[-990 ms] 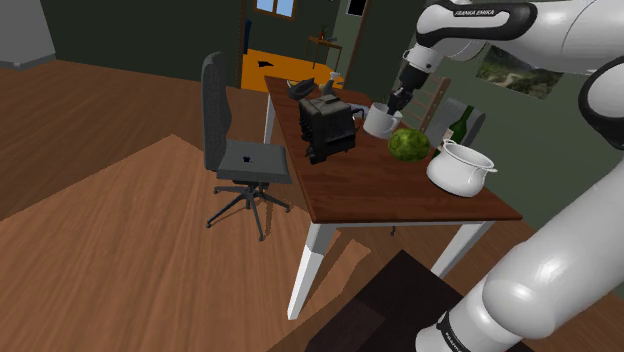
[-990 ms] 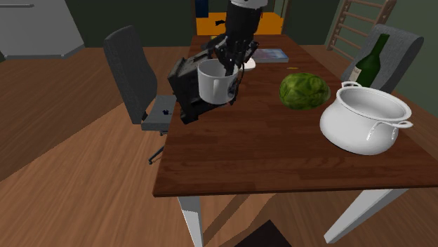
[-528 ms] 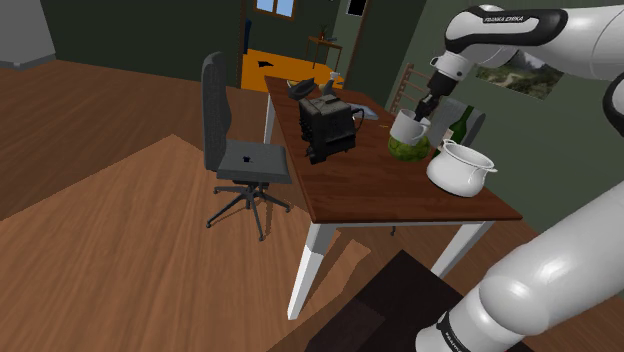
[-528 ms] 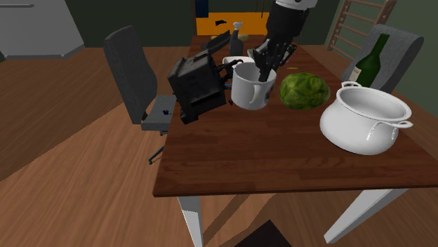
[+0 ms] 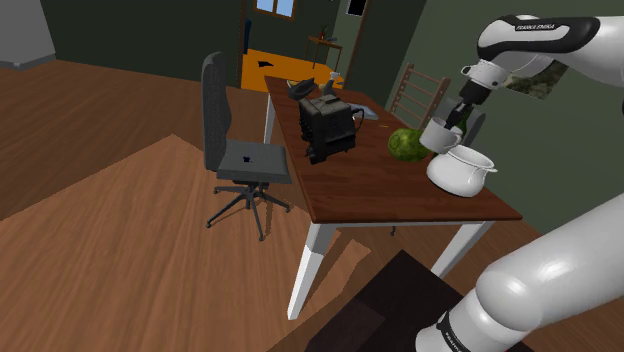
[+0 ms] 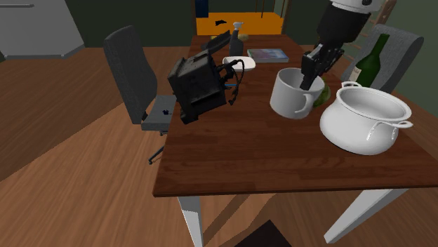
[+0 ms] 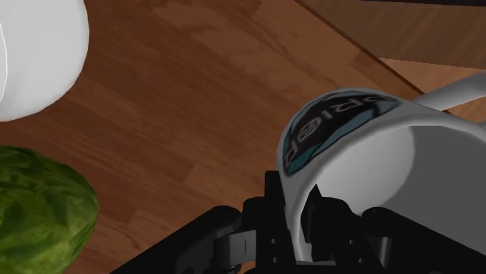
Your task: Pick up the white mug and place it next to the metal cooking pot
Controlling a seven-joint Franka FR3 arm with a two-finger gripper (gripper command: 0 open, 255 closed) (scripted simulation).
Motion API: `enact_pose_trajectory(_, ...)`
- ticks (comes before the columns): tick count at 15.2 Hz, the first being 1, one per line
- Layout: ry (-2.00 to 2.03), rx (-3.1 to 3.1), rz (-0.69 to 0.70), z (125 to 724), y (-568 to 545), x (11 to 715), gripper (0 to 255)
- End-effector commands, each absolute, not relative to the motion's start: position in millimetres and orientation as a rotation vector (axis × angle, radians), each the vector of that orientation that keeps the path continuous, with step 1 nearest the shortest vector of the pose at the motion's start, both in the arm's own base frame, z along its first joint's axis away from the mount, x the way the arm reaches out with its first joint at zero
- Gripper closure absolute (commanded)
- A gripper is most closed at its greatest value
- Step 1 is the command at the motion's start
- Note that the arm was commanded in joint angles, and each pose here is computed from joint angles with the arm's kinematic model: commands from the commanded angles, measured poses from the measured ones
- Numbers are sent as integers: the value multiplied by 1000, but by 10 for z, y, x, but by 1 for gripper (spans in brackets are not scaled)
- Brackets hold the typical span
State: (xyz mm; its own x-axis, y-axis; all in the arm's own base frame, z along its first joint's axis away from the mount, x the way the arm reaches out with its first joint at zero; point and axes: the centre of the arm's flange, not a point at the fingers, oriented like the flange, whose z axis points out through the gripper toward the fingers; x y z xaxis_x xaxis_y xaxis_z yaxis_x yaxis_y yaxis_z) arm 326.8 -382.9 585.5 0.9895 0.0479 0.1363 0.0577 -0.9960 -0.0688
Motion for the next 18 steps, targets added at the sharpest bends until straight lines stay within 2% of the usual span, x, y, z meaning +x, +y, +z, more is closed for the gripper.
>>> enact_pose_trajectory(1,-83,-3061,-207,5840,-4016,3059,255)
enact_pose_trajectory(4,-83,-3061,-207,5841,-4276,2736,255)
enact_pose_trajectory(18,-83,-3061,-207,5102,-4276,2736,255)
